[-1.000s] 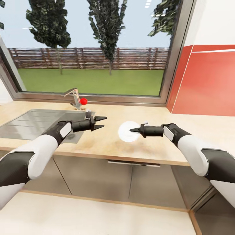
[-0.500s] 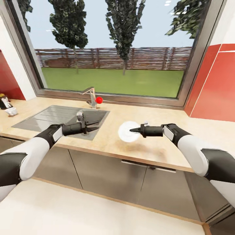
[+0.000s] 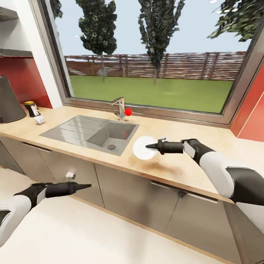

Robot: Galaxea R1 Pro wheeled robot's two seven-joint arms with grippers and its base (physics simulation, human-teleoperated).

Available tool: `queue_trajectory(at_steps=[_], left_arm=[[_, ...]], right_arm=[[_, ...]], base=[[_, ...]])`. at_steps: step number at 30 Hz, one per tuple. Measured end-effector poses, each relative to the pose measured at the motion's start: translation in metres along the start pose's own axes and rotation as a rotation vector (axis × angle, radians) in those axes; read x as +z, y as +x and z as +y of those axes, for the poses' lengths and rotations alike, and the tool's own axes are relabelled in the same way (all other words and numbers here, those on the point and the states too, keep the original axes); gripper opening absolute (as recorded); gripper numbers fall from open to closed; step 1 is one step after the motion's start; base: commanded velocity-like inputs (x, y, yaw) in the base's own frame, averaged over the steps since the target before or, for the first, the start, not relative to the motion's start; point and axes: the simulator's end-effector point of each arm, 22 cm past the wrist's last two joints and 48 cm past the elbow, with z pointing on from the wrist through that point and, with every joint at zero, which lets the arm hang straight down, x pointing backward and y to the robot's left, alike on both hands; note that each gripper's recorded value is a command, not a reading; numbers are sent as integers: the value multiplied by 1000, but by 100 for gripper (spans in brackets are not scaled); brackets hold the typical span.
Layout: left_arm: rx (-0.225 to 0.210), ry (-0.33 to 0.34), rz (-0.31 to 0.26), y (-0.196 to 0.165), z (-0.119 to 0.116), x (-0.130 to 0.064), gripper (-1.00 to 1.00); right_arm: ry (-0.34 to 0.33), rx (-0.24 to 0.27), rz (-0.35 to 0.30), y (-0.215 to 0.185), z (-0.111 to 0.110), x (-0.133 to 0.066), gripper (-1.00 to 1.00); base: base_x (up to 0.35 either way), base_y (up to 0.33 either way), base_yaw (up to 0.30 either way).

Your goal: Set up a coffee station on the kitchen countertop: keep the coffee maker on the countertop, move the bottle of coffee from the kitchen shelf to the counter next to the coffee maker, place a paper coffee filter on top of the coffee maker, put the saucer next to the coffee maker with the coffee cup on the saucer, and place the electric kettle next to the coffee maker.

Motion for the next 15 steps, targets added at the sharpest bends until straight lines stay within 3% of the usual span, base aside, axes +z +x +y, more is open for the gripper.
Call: queue_trajectory(at_steps=[5, 10, 14, 15], left_arm=[[-127, -52, 45, 93, 25, -25, 100], [-164, -68, 75, 152, 31, -36, 100], [-168, -79, 72, 160, 33, -42, 100], [-213, -109, 88, 190, 36, -60, 100]], right_arm=[[0, 0, 1, 0, 0, 0, -100], [-6, 0, 0, 0, 1, 0, -100], [-7, 0, 0, 0, 2, 0, -100], [-7, 0, 0, 0, 2, 0, -100]], base=[[0, 0, 149], [0, 0, 23], [0, 0, 3], [0, 0, 0]])
